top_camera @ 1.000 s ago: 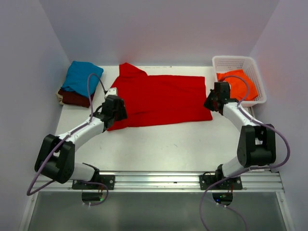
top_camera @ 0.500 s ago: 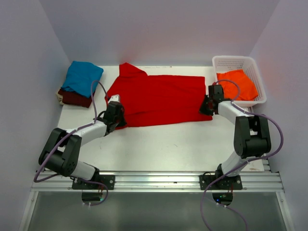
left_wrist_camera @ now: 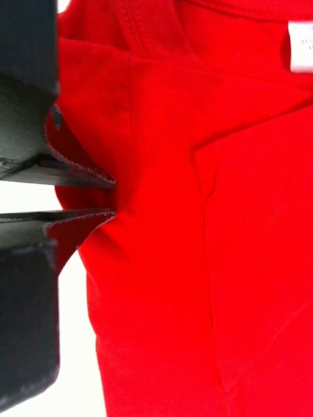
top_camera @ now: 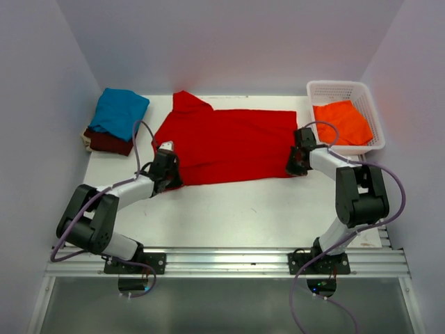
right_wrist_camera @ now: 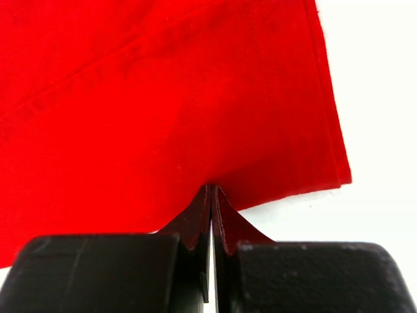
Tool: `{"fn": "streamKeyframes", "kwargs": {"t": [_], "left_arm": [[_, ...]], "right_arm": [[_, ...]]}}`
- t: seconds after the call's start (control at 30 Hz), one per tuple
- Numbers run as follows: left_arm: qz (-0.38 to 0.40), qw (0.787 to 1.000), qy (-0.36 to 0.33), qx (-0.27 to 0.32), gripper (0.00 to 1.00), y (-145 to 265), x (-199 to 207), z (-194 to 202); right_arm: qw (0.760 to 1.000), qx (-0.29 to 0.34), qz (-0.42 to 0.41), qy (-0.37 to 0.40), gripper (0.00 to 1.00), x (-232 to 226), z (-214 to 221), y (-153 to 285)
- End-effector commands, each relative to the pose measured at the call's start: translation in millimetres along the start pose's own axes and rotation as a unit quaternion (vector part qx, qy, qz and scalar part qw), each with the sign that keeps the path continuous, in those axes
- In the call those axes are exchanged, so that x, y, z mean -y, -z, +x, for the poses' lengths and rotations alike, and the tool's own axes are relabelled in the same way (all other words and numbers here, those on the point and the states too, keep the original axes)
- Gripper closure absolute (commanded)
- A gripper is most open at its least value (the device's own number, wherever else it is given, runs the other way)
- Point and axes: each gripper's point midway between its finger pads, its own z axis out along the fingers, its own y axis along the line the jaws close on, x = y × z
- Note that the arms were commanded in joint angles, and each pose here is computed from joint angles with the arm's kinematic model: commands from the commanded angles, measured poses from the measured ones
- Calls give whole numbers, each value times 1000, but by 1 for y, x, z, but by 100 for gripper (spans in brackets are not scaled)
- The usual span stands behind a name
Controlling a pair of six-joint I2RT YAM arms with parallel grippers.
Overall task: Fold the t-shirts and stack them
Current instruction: Fold the flattened tshirt in 1/3 of the way
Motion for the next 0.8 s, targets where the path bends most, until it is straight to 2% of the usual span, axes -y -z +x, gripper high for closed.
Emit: {"fn": "streamKeyframes", "kwargs": {"t": [0.0, 0.17, 0.3, 0.4, 0.57, 0.7, 0.77], "left_arm": [[-7, 993, 1, -117, 75, 18, -16, 62], [-21, 985, -8, -172, 70, 41, -27, 86], [11, 982, 10, -189, 69, 57, -10, 87], [4, 981, 23, -194, 68, 70, -11, 86], [16, 968, 54, -246, 66, 96, -8, 109], [18, 966, 69, -248, 66, 112, -8, 109], [12, 960, 77, -269, 66, 119, -13, 124]], "right_arm": [[998, -30, 41, 27, 100, 18, 26, 10], [995, -54, 73, 49, 100, 27, 48, 16], [991, -73, 95, 62, 100, 33, 64, 24], [989, -86, 102, 55, 100, 39, 77, 33], [988, -96, 117, 44, 100, 49, 91, 37], [985, -109, 127, 39, 100, 55, 103, 35], [985, -114, 122, 36, 100, 52, 106, 38]]}}
